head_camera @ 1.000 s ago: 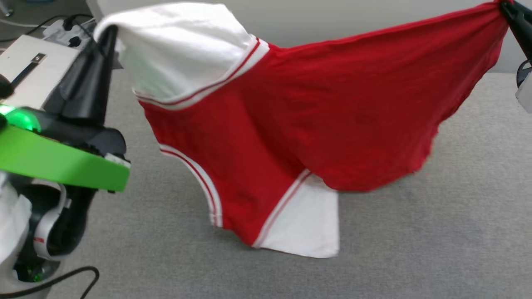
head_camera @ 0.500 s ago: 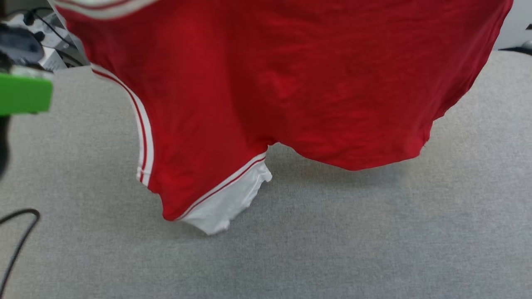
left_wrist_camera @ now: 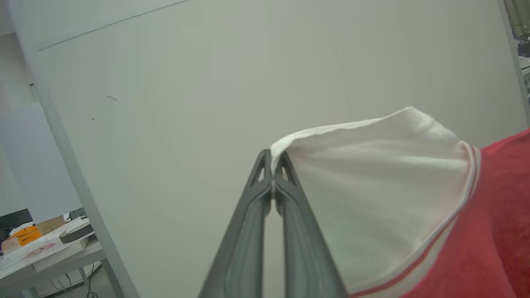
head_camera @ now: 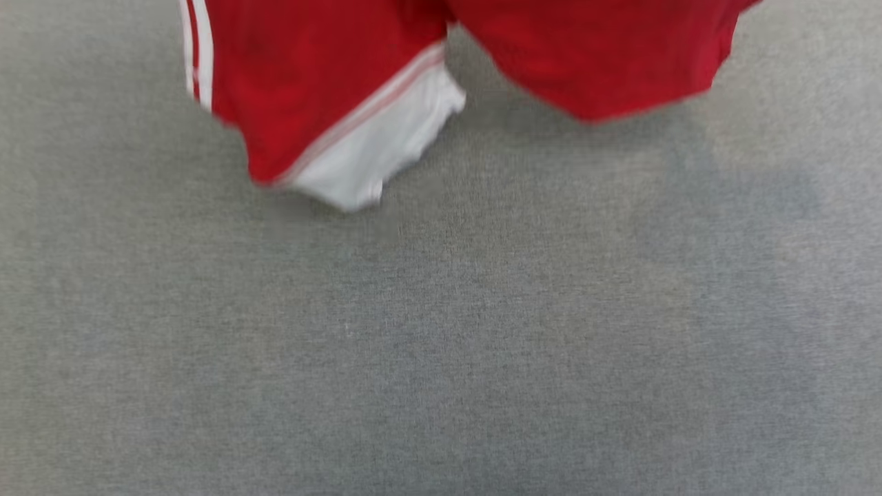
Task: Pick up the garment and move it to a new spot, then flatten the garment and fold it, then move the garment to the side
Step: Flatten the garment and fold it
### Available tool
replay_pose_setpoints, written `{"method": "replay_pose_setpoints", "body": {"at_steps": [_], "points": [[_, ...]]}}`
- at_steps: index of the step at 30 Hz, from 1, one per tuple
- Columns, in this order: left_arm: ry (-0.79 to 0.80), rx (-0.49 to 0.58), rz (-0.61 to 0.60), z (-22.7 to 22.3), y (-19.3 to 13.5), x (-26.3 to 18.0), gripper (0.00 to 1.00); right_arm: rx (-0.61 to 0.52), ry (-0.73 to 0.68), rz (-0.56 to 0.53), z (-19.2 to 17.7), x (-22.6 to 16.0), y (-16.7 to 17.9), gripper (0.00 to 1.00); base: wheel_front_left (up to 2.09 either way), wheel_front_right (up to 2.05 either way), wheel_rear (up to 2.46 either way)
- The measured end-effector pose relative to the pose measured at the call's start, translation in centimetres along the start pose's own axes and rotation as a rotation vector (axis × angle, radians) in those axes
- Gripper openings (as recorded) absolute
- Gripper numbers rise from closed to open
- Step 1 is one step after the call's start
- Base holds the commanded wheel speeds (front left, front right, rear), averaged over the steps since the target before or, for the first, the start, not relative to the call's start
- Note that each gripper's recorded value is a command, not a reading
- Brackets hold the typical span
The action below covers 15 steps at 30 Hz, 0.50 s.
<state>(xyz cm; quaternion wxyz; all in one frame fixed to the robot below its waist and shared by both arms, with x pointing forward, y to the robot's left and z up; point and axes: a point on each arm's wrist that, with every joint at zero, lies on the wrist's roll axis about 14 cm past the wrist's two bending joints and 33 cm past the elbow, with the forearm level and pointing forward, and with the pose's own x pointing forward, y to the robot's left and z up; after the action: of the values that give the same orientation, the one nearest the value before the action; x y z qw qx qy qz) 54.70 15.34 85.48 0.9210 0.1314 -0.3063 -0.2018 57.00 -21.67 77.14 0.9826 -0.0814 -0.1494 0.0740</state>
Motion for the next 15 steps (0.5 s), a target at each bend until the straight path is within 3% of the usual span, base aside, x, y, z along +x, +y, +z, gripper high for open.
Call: {"method": "replay_pose_setpoints", "body": {"at_steps": [5, 15], "points": [[0.073, 0.064, 0.028, -6.5, 2.4, 4.5, 0.00, -0.013, -0.010, -0.045, -3.8, 5.7, -1.0, 0.00, 0.00, 0.00, 0.00], [0.120, 0.043, 0.091, -16.2, 3.5, 9.1, 0.00, 0.008, -0.013, -0.109, -11.1, 11.7, -1.7, 0.00, 0.00, 0.00, 0.00]]}}
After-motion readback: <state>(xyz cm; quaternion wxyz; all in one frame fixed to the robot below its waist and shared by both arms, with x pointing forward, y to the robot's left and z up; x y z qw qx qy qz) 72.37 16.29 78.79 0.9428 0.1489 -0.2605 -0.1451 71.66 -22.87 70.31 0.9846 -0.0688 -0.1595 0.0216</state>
